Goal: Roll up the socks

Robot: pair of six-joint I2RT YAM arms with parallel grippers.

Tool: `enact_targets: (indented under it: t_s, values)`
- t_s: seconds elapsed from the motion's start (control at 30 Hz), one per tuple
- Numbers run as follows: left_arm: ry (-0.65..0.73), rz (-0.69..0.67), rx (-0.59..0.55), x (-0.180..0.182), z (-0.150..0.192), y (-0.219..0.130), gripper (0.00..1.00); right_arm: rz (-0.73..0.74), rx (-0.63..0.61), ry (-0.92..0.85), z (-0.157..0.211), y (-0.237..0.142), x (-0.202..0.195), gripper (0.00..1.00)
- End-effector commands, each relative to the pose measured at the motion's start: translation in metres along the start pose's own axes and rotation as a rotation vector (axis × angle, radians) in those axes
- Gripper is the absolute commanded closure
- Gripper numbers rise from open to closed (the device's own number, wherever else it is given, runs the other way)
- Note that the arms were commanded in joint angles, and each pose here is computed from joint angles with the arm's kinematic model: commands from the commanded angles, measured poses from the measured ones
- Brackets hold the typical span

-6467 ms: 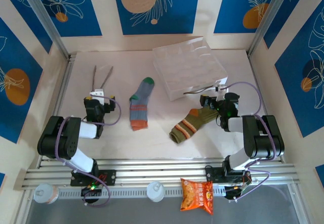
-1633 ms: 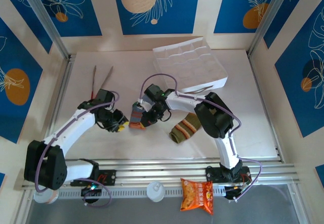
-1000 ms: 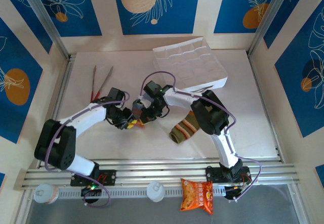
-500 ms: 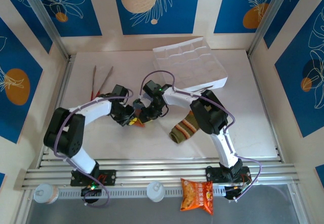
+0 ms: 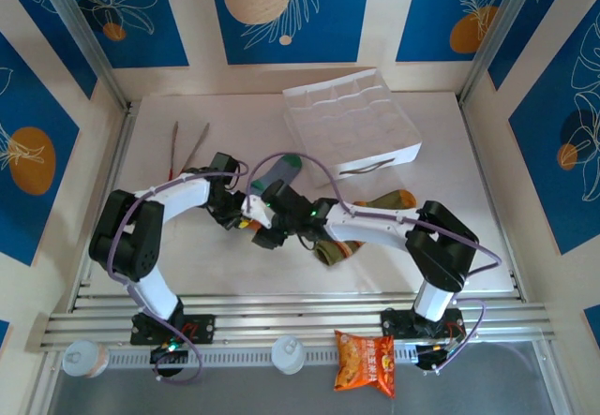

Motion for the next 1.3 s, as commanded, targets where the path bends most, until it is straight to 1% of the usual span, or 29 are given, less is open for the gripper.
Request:
enact_targets:
  t_s: [0.0,0.17,0.3,0.43,0.5,0.53,0.6,0.67,0.7,0.8,0.87,0.93,1.07,1.27]
  values:
    - [-0.019,-0.069,0.014,0.013,-0.003,0.003,0.84,0.119,0.023,-0.180,0.007,0.017,-0.011,0.44]
    - [-0.030,-0.088,0.026,0.014,-0.005,0.002,0.83,0.151,0.062,-0.251,0.010,0.039,-0.013,0.45]
    - [-0.048,-0.088,0.040,0.014,-0.007,0.002,0.82,0.148,0.078,-0.285,0.012,0.050,-0.014,0.45]
    - [-0.063,-0.086,0.067,0.013,-0.008,0.004,0.82,0.153,0.117,-0.255,0.023,0.062,-0.020,0.46]
    - [-0.070,-0.080,0.079,0.012,-0.008,0.005,0.82,0.140,0.124,-0.234,0.026,0.065,-0.022,0.50]
    - [-0.076,-0.077,0.085,0.012,-0.009,0.005,0.82,0.129,0.132,-0.226,0.028,0.067,-0.022,0.54]
    - [-0.085,-0.068,0.095,0.010,-0.009,0.005,0.81,0.116,0.149,-0.207,0.033,0.070,-0.021,0.62]
    - [-0.098,-0.060,0.100,0.010,-0.010,0.003,0.81,0.100,0.173,-0.174,0.041,0.073,-0.021,0.74]
    - [-0.102,-0.053,0.098,0.009,-0.011,0.001,0.80,0.088,0.182,-0.158,0.045,0.074,-0.020,0.78]
    - [-0.136,-0.005,0.085,0.003,-0.014,-0.011,0.75,0.035,0.211,-0.114,0.057,0.075,-0.012,0.87]
    - [-0.160,0.033,0.068,-0.002,-0.017,-0.021,0.69,-0.001,0.221,-0.076,0.063,0.073,-0.007,0.92]
    - [-0.181,0.067,0.057,-0.006,-0.018,-0.030,0.64,-0.038,0.228,-0.028,0.067,0.072,-0.003,0.96]
    - [-0.241,0.113,0.047,-0.007,-0.021,-0.041,0.54,-0.117,0.244,0.065,0.072,0.070,0.007,0.99]
    - [-0.312,0.142,0.011,0.003,-0.024,-0.052,0.52,-0.178,0.274,0.143,0.079,0.074,0.015,1.00]
Point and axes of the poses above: each hand's point on the last joint's axis, 136 mm out from that joint toward the fingers, its own y axis out along the fingers, its own x axis along the line the jaws close on, z = x × y, the point moved 1 cm from there along -y, back along the fingers, and after that the axes turned 9 degrees about -y, right-handed, at the moved point
